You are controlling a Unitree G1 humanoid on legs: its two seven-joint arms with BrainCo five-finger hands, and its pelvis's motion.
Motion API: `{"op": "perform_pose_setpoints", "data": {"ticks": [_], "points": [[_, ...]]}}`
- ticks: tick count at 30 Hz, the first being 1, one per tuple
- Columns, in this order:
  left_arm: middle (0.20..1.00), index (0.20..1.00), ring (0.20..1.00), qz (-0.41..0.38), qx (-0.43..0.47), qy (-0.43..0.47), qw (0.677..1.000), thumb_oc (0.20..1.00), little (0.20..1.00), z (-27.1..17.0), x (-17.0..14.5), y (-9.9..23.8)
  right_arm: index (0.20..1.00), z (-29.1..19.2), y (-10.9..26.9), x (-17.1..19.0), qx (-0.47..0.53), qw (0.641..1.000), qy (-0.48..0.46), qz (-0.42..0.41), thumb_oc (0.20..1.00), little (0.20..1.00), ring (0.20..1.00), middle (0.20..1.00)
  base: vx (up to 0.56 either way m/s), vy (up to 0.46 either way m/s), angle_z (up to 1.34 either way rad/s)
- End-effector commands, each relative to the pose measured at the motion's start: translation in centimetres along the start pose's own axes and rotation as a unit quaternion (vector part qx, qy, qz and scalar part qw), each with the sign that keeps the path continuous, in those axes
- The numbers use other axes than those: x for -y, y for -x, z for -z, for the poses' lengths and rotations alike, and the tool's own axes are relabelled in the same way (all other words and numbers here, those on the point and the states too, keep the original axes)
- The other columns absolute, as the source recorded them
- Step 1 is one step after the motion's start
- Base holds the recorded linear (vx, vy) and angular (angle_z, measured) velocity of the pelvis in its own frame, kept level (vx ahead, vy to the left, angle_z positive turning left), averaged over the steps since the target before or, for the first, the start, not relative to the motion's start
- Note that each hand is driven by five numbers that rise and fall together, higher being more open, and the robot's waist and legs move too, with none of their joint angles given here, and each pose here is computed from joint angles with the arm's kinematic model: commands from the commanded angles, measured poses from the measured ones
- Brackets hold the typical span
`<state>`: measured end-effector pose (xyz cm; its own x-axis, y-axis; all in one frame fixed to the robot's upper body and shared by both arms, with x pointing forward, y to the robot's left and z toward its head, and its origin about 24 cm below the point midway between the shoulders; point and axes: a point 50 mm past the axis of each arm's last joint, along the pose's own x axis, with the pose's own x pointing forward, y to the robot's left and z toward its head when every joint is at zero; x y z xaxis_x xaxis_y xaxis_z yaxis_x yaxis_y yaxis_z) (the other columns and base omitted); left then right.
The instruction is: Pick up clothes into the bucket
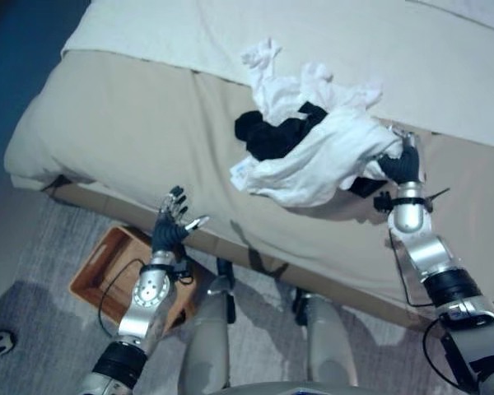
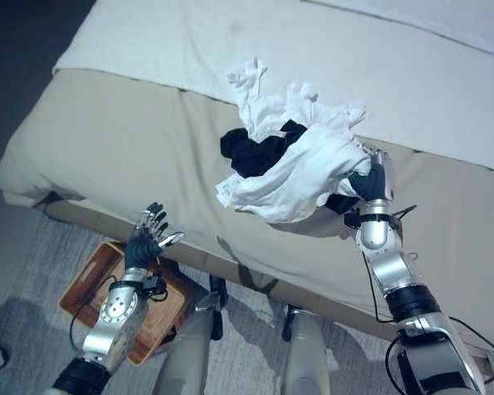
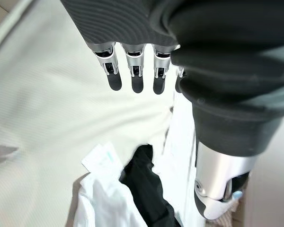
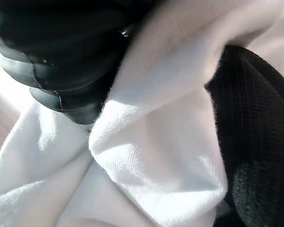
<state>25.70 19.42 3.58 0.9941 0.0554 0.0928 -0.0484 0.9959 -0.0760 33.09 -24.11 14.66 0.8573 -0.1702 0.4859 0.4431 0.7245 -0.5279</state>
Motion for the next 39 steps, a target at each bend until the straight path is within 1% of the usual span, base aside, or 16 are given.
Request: {"op": "perform_pose_setpoints", "data": {"ticks": [1, 3, 8, 9, 12, 14, 15, 16, 18, 19, 20, 24, 30, 33, 36, 39], "points": [[1.000, 1.000, 1.000, 0.015, 0.035, -0.013, 0.999, 1.000, 1.000, -1.1, -0.1, 0.1, 0.200, -2.8, -2.9, 2.8, 0.067, 0.996, -0.023, 0.052, 0.200, 0.200, 0.200, 0.200, 0.00, 0.000, 0.00], [1.000, 1.000, 1.000, 0.014, 0.032, -0.011, 0.999, 1.000, 1.000, -1.0, -0.1, 0.1, 0.200, -3.2, -3.1, 2.6, 0.074, 0.996, -0.022, 0.053, 0.200, 0.200, 0.200, 0.200, 0.00, 0.000, 0.00], [1.000, 1.000, 1.000, 0.019, 0.030, -0.014, 0.999, 1.000, 1.000, -1.0, -0.1, 0.1, 0.200, -3.3, -4.6, 1.6, 0.072, 0.996, 0.046, 0.021, 0.200, 0.200, 0.200, 0.200, -0.01, -0.001, 0.00], [1.000, 1.000, 1.000, 0.025, 0.032, -0.010, 0.999, 1.000, 1.000, -1.1, 0.1, 0.1, 0.200, -3.1, -5.9, 1.3, 0.055, 0.994, 0.095, 0.012, 0.200, 0.200, 0.200, 0.200, -0.04, -0.002, -0.03], [1.000, 1.000, 1.000, 0.029, 0.038, -0.002, 0.999, 1.000, 1.000, -1.4, 0.5, -0.1, 0.200, -2.5, -7.4, 0.3, 0.017, 0.989, 0.146, -0.001, 0.200, 0.200, 0.200, 0.200, -0.05, 0.011, -0.01], [1.000, 1.000, 1.000, 0.036, 0.039, 0.002, 0.999, 1.000, 1.000, -1.5, 0.9, -0.1, 0.200, -1.1, -7.6, -0.3, -0.036, 0.988, 0.147, -0.005, 0.200, 0.200, 0.200, 0.200, -0.04, 0.015, 0.01], [1.000, 1.000, 1.000, 0.036, 0.040, 0.002, 0.999, 1.000, 1.000, -1.6, 0.9, -0.1, 0.200, -1.2, -7.6, -0.3, -0.035, 0.989, 0.147, -0.005, 0.200, 0.200, 0.200, 0.200, -0.05, 0.037, 0.03], [1.000, 1.000, 1.000, 0.041, 0.038, 0.004, 0.998, 1.000, 1.000, -1.6, 1.2, -0.2, 0.200, 0.1, -7.4, -0.8, -0.084, 0.986, 0.142, -0.009, 0.200, 0.200, 0.200, 0.200, -0.04, 0.032, 0.04], [1.000, 1.000, 1.000, 0.045, 0.037, 0.006, 0.998, 1.000, 1.000, -1.6, 1.5, -0.3, 0.200, 0.5, -7.4, -1.1, -0.111, 0.984, 0.137, -0.011, 0.200, 0.200, 0.200, 0.200, -0.04, 0.037, 0.06], [1.000, 1.000, 1.000, 0.044, 0.038, 0.006, 0.998, 1.000, 1.000, -1.7, 1.5, -0.4, 0.649, 0.4, -7.5, -1.1, -0.110, 0.984, 0.137, -0.011, 0.649, 0.649, 0.649, 0.649, -0.05, 0.038, 0.07], [1.000, 1.000, 1.000, 0.045, 0.034, 0.005, 0.998, 1.000, 1.000, -1.5, 1.7, -0.4, 1.000, 1.0, -7.2, -1.2, -0.132, 0.982, 0.139, -0.005, 1.000, 1.000, 1.000, 1.000, -0.02, 0.020, 0.08], [1.000, 1.000, 1.000, 0.032, 0.042, 0.002, 0.999, 1.000, 1.000, -1.9, 1.5, -0.6, 1.000, 0.4, -7.2, -1.5, -0.110, 0.983, 0.145, 0.010, 1.000, 1.000, 1.000, 1.000, -0.02, 0.017, 0.02], [1.000, 1.000, 1.000, 0.007, 0.056, -0.002, 0.998, 1.000, 1.000, -2.3, 1.0, -0.5, 1.000, -2.0, -7.3, -1.7, -0.010, 0.979, 0.201, 0.021, 1.000, 1.000, 1.000, 1.000, -0.01, 0.006, -0.05], [1.000, 1.000, 1.000, -0.007, 0.072, -0.002, 0.997, 1.000, 1.000, -2.8, 0.7, -0.6, 1.000, -3.7, -6.5, -2.0, 0.071, 0.963, 0.258, 0.029, 1.000, 1.000, 1.000, 1.000, -0.01, 0.001, 0.01], [1.000, 1.000, 1.000, -0.015, 0.078, -0.003, 0.997, 1.000, 1.000, -3.0, 0.6, -0.6, 1.000, -4.3, -5.9, -2.4, 0.102, 0.956, 0.275, 0.028, 1.000, 1.000, 1.000, 1.000, 0.00, 0.002, 0.01], [1.000, 1.000, 1.000, -0.020, 0.083, -0.007, 0.996, 1.000, 1.000, -3.1, 0.7, -0.7, 1.000, -5.5, -4.5, -3.4, 0.165, 0.938, 0.303, 0.020, 1.000, 1.000, 1.000, 1.000, 0.00, 0.000, 0.00]]}}
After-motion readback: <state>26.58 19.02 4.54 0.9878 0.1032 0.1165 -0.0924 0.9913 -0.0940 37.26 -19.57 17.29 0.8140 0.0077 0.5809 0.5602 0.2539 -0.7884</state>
